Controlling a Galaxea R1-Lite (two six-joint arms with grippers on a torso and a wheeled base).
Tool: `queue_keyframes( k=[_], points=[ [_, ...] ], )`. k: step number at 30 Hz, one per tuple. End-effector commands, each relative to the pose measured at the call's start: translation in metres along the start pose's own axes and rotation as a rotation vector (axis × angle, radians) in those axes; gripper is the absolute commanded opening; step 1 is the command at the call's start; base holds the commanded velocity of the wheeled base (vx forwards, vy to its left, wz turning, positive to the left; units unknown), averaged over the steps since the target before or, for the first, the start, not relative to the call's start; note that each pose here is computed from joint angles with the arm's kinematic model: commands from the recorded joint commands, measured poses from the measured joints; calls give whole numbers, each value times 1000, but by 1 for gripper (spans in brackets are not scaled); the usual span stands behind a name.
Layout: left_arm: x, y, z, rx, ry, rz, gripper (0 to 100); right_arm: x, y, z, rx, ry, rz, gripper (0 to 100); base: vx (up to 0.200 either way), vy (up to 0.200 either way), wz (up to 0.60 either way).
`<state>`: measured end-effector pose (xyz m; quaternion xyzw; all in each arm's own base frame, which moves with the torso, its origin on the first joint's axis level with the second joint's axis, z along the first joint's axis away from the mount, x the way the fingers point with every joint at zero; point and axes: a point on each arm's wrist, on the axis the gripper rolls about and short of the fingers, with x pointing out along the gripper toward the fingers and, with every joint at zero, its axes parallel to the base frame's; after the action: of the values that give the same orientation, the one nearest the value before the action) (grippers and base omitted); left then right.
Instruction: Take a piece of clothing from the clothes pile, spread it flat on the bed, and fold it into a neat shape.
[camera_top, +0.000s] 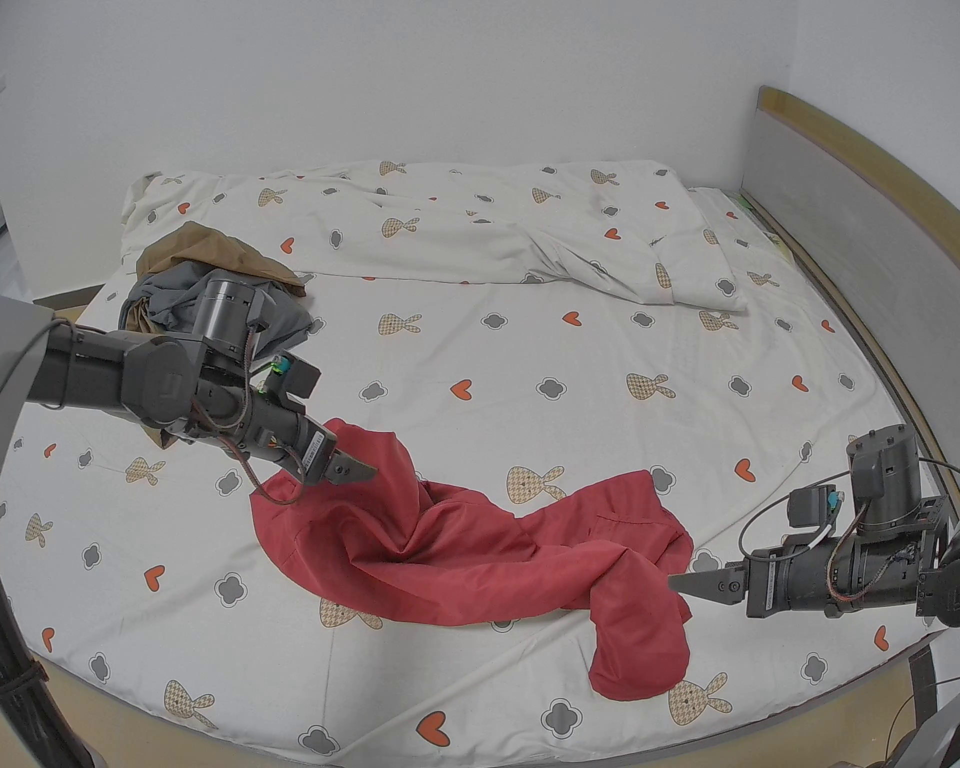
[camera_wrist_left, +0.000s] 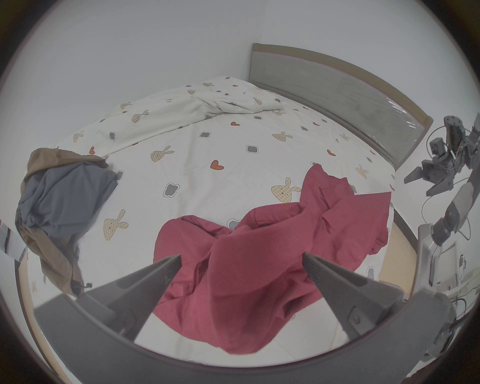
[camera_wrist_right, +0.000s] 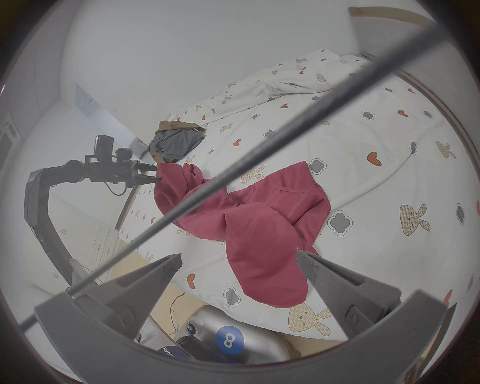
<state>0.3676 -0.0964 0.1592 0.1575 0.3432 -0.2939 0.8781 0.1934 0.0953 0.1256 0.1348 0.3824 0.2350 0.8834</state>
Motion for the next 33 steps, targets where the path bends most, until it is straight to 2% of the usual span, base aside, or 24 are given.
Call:
queue_keyframes(
  k=[1,4,5,11,12,16,18,19,20,24,29,33],
  points=[
    [36,0,-5,20,50,-27,100,0,1,0,-1,-2,3,100,0,0,0],
    [48,-5,-9,30,69,-46,100,0,1,0,1,0,3,100,0,0,0],
    [50,-6,-10,32,73,-48,0,0,0,0,0,-2,2,100,0,0,0],
    [36,-9,-7,34,64,-46,0,-1,0,-1,2,0,1,100,0,0,0],
    [7,-10,-8,26,39,-24,0,0,0,-1,2,4,1,100,0,0,0],
    [-53,-18,-21,13,0,14,0,0,0,-1,2,4,1,100,0,0,0],
    [-70,-23,-31,8,-2,23,0,0,1,-2,-1,4,4,100,0,0,0],
    [-92,-33,-48,-1,3,29,0,0,1,-2,-2,6,5,100,0,0,0],
    [-92,-33,-48,-1,3,29,0,0,1,-2,-2,6,5,100,0,0,0],
    [-133,-69,-106,-19,35,16,0,0,2,-3,-4,11,7,100,0,0,0],
    [-143,-95,-159,-49,110,-27,0,0,2,-5,-5,15,8,100,0,0,0],
    [-137,-104,-188,-87,176,-70,0,0,2,-5,-5,16,8,100,0,0,0]
  ],
)
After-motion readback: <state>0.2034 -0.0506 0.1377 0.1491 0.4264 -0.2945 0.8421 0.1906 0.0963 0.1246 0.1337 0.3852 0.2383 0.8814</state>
